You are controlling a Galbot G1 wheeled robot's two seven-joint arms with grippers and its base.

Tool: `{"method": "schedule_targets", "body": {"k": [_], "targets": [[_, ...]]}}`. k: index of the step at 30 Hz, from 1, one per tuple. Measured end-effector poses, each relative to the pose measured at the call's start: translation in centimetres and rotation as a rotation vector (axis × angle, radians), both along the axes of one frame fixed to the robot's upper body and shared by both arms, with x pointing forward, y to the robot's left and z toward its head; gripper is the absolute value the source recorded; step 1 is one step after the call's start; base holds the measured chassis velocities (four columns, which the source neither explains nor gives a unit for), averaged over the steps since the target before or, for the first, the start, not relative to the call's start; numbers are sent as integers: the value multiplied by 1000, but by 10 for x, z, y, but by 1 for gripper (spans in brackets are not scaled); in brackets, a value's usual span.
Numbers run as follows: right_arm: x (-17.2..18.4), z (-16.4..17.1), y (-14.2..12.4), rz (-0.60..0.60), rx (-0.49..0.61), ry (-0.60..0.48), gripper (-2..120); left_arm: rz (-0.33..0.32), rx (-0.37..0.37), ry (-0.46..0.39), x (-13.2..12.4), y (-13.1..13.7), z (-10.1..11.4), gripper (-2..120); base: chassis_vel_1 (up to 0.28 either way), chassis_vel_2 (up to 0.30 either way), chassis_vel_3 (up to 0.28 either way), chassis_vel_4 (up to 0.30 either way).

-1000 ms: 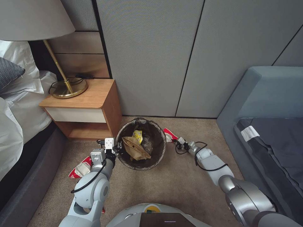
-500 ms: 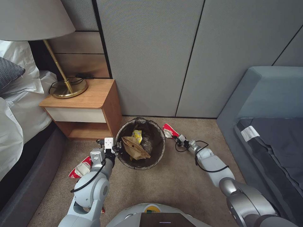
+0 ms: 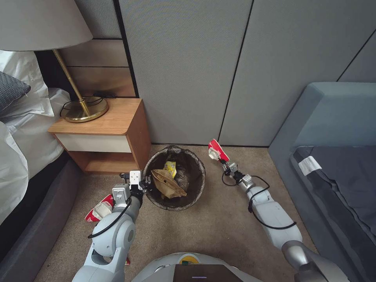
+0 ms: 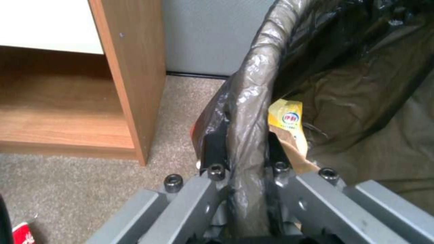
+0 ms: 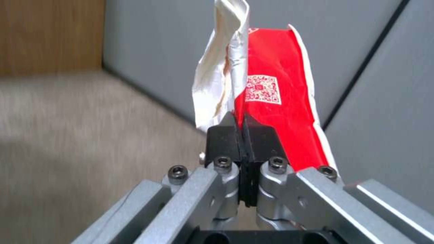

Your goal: Pick up the trash bin, then pick up the garbage from the floor and place it into the trash bin.

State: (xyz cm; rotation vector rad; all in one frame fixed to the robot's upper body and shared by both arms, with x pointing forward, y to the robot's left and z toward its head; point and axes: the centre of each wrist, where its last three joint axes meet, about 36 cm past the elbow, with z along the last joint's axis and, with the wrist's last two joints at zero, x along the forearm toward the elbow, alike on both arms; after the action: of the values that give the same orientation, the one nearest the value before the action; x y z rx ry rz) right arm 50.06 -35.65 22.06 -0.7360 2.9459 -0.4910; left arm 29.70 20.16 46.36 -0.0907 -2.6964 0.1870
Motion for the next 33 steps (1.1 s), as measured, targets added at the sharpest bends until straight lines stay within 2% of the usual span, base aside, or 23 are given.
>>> {"method": "schedule_targets", "body": {"k": [3,5,7,9,10,12,17,19,26,33], "targets": [[-8,13,2,15,32,-53,0,1,1,5,0,0,-2,0,0,0,0,0],[-15,37,9,61,70,-122,0,1,2,9,1,0,-3,0,0,0,0,0],[-16,45,13,79,81,-144,0,0,2,11,1,0,-4,0,0,0,0,0],[-24,78,29,154,116,-210,0,-4,0,18,1,-1,-6,0,0,0,0,0],[-24,78,29,154,116,-210,0,-4,0,18,1,-1,-6,0,0,0,0,0],[-31,103,45,213,130,-256,0,-6,-3,23,1,-3,-7,0,0,0,0,0],[-37,128,64,277,139,-296,0,-10,-10,32,1,-5,-7,0,0,0,0,0],[-50,148,89,368,140,-315,0,-13,-18,43,1,-5,-6,0,0,0,0,0],[-69,154,117,487,123,-293,0,-17,-31,52,0,-5,-2,0,0,0,0,0],[-79,137,124,524,96,-241,0,-23,-41,59,-1,-6,1,0,0,0,0,0]]}}
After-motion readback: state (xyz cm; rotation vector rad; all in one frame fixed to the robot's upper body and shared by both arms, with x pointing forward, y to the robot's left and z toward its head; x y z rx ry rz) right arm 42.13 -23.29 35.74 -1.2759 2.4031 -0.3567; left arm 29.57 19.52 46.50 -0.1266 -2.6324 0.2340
